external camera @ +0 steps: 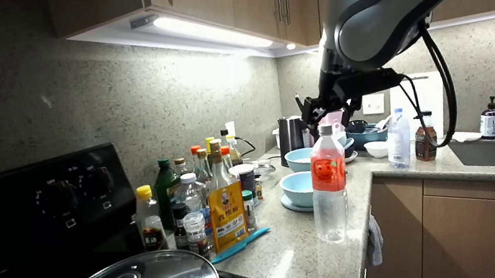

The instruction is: Pick up the bottle from the counter and put it on the floor

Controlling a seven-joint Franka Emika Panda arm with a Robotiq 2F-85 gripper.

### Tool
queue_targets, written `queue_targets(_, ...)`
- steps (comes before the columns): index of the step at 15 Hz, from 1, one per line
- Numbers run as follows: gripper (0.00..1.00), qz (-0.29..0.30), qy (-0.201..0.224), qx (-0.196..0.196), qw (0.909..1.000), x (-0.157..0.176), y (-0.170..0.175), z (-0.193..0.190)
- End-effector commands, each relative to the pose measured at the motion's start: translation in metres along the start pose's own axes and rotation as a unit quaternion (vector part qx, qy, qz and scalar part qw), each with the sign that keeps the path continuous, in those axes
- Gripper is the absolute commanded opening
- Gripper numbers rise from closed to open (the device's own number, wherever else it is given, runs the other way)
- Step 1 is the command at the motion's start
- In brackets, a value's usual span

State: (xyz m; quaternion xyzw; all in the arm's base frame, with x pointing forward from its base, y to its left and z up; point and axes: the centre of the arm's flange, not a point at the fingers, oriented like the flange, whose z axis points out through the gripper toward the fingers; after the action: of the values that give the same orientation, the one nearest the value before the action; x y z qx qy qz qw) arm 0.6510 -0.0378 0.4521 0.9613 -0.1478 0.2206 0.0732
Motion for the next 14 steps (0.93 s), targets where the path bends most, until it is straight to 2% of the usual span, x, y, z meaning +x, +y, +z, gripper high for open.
queue_targets(1,1.00,0.024,-0.004,0.009,0.9997,-0.0008,-0.0017,0.0060)
queue_targets(3,1.00,0.032,-0.025,0.028,0.9988,-0.0010,-0.0011,0.0096)
queue_targets(8,1.00,0.042,-0.097,0.125,0.9865,-0.0063,-0.0050,0.0126)
queue_targets(9,0.83,0.036,-0.104,0.137,0.9844,-0.0078,-0.0061,0.0119)
queue_targets(10,0.73,0.030,-0.111,0.147,0.9825,-0.0087,-0.0070,0.0113)
queue_targets(13,0.53,0.024,-0.127,0.162,0.9784,-0.0080,-0.0066,0.0081)
queue_targets(14,0.87,0.028,-0.128,0.155,0.9793,-0.0073,-0.0061,0.0072)
